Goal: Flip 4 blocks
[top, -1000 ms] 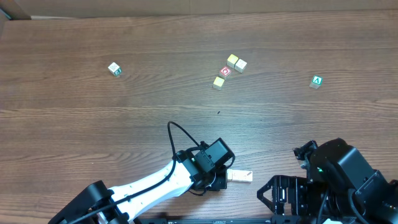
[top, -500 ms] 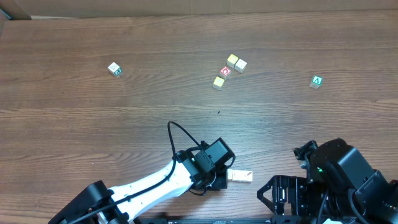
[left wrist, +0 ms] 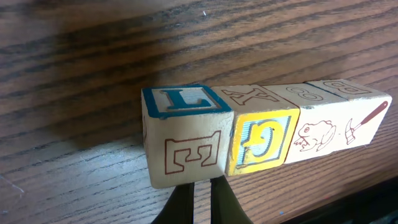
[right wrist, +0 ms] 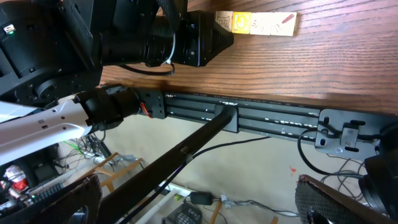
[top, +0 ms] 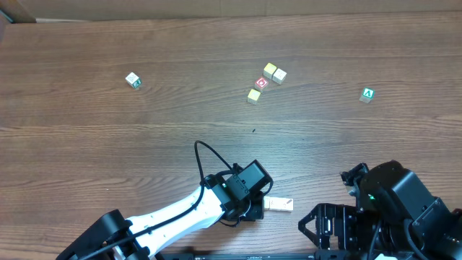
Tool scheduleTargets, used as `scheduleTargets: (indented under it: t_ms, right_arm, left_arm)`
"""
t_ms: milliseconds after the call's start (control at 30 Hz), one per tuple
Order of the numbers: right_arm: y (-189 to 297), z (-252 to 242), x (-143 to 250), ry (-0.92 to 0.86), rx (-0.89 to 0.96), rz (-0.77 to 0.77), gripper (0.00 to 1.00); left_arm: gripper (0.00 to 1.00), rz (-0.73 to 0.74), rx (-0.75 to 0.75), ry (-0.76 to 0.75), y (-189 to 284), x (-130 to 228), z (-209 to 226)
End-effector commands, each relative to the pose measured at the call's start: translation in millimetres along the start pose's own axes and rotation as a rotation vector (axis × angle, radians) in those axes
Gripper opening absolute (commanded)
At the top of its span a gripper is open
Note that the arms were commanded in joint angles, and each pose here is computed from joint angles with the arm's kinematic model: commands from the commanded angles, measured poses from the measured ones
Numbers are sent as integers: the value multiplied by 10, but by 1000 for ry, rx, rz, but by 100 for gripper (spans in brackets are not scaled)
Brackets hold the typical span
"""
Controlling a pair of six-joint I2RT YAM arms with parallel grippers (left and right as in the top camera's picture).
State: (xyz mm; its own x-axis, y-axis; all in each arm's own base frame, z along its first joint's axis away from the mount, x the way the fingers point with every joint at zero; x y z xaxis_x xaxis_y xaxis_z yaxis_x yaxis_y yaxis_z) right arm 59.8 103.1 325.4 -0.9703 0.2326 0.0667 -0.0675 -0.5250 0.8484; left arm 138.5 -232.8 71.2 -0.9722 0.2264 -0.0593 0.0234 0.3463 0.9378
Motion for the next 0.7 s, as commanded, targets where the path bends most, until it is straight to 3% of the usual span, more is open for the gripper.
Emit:
scheduleTargets:
  t_ms: [0,200,367,633,667]
  right_arm:
    - [62,36,22,14,-30,-5,100]
    - [62,36,22,15,-30,-5,100]
    - [62,36,22,15,-30,-5,100]
    - [62,37,21,15,-30,-6,100]
    - [62,38,20,16,-30,-7,100]
  left_arm:
    - [4,17,16,0,-22,5,-8]
    - [4,30,65,-48,72,81,-112]
    - [4,-80,121,-103,389,77,-233]
    - [4,-262,-22,-170,875,146,35]
    - [10,-265,-43,-182,903,167,73]
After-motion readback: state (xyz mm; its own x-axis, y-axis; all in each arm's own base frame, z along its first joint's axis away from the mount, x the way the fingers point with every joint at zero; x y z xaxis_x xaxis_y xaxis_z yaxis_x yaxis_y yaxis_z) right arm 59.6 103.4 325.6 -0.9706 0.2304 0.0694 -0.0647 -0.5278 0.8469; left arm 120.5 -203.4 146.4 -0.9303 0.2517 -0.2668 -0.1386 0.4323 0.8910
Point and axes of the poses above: each gripper's point midway between its finger pads, its own y axis back along the fingers, its own z axis along the line the jaws close on, x = y × z, the point moved 6 cm from there along y, back along the fingers, and after that the axes turned 12 degrees about -y, right-handed, at the moved point
